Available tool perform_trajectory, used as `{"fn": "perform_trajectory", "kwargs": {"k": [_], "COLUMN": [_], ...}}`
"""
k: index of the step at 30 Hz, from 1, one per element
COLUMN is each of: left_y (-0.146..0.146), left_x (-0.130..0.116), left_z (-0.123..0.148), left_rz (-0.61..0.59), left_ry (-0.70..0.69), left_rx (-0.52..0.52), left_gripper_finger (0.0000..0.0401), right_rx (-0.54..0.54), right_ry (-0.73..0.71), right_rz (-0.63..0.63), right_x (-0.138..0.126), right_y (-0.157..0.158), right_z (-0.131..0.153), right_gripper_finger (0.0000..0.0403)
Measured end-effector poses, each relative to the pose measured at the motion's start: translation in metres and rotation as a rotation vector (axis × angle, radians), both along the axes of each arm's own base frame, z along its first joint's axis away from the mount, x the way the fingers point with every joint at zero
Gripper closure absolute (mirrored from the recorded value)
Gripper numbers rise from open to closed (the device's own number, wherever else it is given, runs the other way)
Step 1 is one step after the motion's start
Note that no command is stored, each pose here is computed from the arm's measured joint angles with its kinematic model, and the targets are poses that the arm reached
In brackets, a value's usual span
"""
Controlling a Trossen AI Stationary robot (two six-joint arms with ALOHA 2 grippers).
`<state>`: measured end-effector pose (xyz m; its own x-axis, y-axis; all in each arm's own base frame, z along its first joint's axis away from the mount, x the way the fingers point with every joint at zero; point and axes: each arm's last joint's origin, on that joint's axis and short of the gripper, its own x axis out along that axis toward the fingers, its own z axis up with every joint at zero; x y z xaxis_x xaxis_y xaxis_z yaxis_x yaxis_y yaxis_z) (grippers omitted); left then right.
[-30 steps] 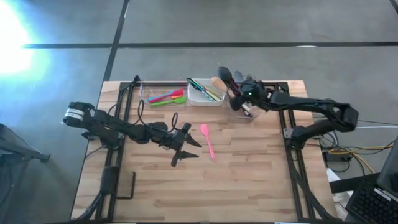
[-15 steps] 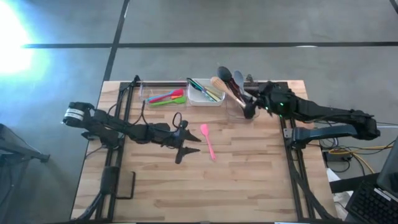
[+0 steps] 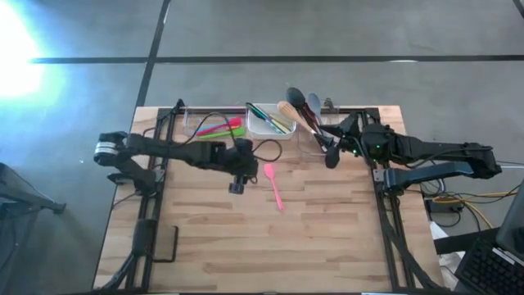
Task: Pick & Place Kitchen Items
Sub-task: Put the pink spatula into the left transparent bin
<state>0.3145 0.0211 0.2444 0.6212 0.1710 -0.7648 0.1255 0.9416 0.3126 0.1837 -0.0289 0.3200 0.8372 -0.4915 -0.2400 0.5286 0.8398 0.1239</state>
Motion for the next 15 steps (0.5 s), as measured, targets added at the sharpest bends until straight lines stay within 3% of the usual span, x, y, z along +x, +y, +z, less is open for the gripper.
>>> {"fn": "perform_trajectory", "kwargs": {"k": [6,15], "left_y": [0.006,0.039], "left_x": [0.027,0.078], "left_z": [0.012,-0.022], "left_rz": [-0.040,-0.033], "left_ry": [0.057,0.322], "left_rx": [0.048,0.074], "left_gripper_finger": [0.0165,0.0144], "right_rx": [-0.033,-0.046], "right_ry": [0.039,0.050], "right_rz": [-0.011,-0.010], "right_x": [0.004,0.004], "right_y": [-0.001,-0.001], "right_z": [-0.003,-0.004], "right_gripper_finger": [0.0244,0.0234]}}
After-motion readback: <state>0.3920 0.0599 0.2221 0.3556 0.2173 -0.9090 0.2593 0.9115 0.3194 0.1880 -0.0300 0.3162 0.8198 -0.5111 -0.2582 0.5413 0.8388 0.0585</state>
